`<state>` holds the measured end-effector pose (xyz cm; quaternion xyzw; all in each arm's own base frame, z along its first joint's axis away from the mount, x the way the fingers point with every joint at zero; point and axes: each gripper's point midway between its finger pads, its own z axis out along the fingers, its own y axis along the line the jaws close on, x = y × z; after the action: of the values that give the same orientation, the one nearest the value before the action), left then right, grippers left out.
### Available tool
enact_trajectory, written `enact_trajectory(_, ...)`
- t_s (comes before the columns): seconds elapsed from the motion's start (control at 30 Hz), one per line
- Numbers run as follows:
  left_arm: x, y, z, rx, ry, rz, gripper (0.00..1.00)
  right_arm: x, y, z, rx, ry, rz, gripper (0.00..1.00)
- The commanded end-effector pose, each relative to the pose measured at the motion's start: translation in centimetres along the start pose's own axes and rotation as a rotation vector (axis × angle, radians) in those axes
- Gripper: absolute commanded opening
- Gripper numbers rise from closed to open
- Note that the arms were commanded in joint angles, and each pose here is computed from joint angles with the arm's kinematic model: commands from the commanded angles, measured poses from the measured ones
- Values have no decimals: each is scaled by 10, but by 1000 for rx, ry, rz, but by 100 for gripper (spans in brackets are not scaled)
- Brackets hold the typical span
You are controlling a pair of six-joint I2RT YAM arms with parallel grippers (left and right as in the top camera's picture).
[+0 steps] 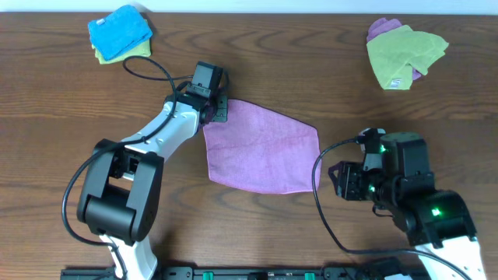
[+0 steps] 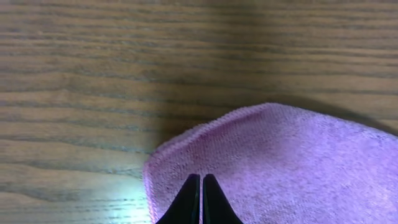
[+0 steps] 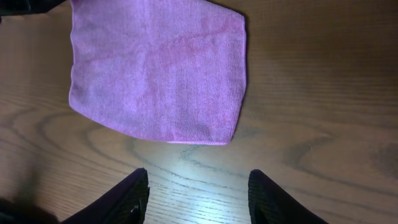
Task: Fold the cloth
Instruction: 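Hold the left corner while moving the right gripper to the cloth's right edge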
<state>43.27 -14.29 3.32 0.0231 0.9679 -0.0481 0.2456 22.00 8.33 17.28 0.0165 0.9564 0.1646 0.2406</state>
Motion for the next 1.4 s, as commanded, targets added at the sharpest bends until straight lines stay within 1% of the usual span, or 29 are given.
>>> enact_trajectory(0.0, -4, 8, 9, -55, -8, 14, 6, -2, -2, 2, 6, -2, 20, 52)
enact_trajectory(0.1, -6, 14, 13, -86, -24, 15, 6, -2, -2, 2, 6, -4, 19, 52)
enact_trajectory(0.23, -12, 12, 13, -82, -47, 15, 5, -2, -2, 2, 6, -4, 19, 52)
enact_trajectory(0.73, -1, 12, 14, -75, 1, 19, 5, -2, -2, 2, 5, -6, 19, 52)
enact_trajectory(1.0, -9, 10, 14, -67, -32, 15, 6, -4, -2, 2, 4, -10, 18, 52)
enact_trajectory(1.23, 3, 9, 30, -55, 7, 18, 6, -3, -2, 2, 4, -10, 18, 52)
enact_trajectory(1.37, 3, 8, 32, -53, 2, 20, 6, -3, -2, 2, 4, -10, 18, 52)
